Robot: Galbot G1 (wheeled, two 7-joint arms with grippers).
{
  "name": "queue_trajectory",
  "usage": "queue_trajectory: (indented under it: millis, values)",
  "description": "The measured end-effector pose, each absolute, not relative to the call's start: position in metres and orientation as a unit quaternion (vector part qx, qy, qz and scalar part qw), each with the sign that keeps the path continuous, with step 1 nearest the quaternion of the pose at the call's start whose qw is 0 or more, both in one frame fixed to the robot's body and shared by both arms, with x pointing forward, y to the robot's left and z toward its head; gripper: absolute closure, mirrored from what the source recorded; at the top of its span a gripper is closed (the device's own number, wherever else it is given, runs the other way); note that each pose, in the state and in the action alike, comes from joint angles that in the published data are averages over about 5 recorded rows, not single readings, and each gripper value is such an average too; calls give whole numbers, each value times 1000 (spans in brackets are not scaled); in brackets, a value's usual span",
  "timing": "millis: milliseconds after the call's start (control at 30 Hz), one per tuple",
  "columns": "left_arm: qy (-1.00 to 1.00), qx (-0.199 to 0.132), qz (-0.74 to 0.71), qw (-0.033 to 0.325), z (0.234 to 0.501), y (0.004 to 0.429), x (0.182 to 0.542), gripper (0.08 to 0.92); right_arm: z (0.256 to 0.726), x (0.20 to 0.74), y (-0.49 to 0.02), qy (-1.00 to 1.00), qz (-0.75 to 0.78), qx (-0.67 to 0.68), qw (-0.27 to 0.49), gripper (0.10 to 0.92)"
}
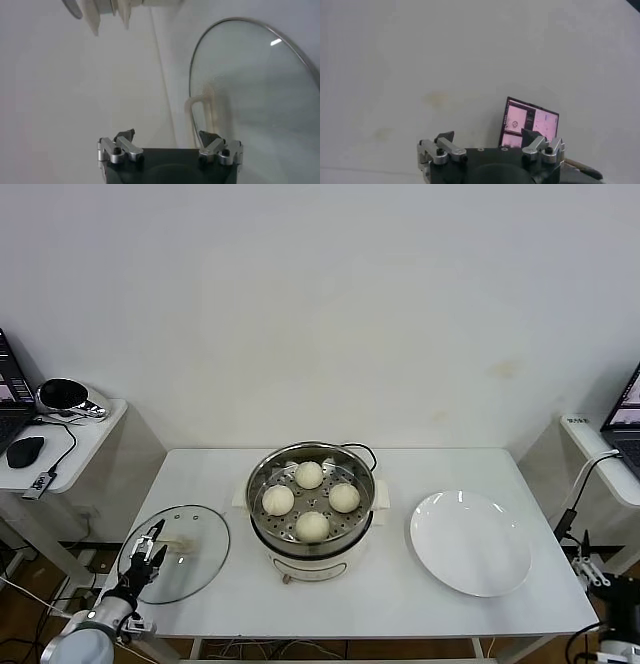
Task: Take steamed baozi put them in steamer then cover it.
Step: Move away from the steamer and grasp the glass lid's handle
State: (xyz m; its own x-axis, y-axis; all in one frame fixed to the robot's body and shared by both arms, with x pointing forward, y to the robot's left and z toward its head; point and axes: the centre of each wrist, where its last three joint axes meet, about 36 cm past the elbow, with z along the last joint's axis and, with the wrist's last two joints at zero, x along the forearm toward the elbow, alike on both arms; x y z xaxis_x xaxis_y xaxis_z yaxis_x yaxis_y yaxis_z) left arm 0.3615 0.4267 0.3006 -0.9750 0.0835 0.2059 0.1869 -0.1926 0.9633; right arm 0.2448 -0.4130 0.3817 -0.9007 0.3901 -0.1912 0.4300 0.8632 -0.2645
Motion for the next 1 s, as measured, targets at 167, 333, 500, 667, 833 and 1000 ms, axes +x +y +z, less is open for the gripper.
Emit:
queue_trajectory:
  millis: [167,333,500,667,833,1000]
  values:
    - [-639,-108,-761,31,297,423,371,177,382,242,-416,962,-155,216,64,200]
    - [-646,-104,-756,29,294,422,380,177,381,240,-418,961,-156,218,64,200]
    - [-653,-99,-750,30,292,424,389,177,381,239,-419,961,-157,218,62,200]
    - [-661,-96,-743,33,287,425,396,177,380,239,-420,961,-158,218,61,200]
    - [-669,-92,-737,37,280,428,401,177,380,239,-422,961,-160,217,60,200]
    - [-674,-89,-732,44,273,434,403,259,380,239,-423,961,-160,217,60,200]
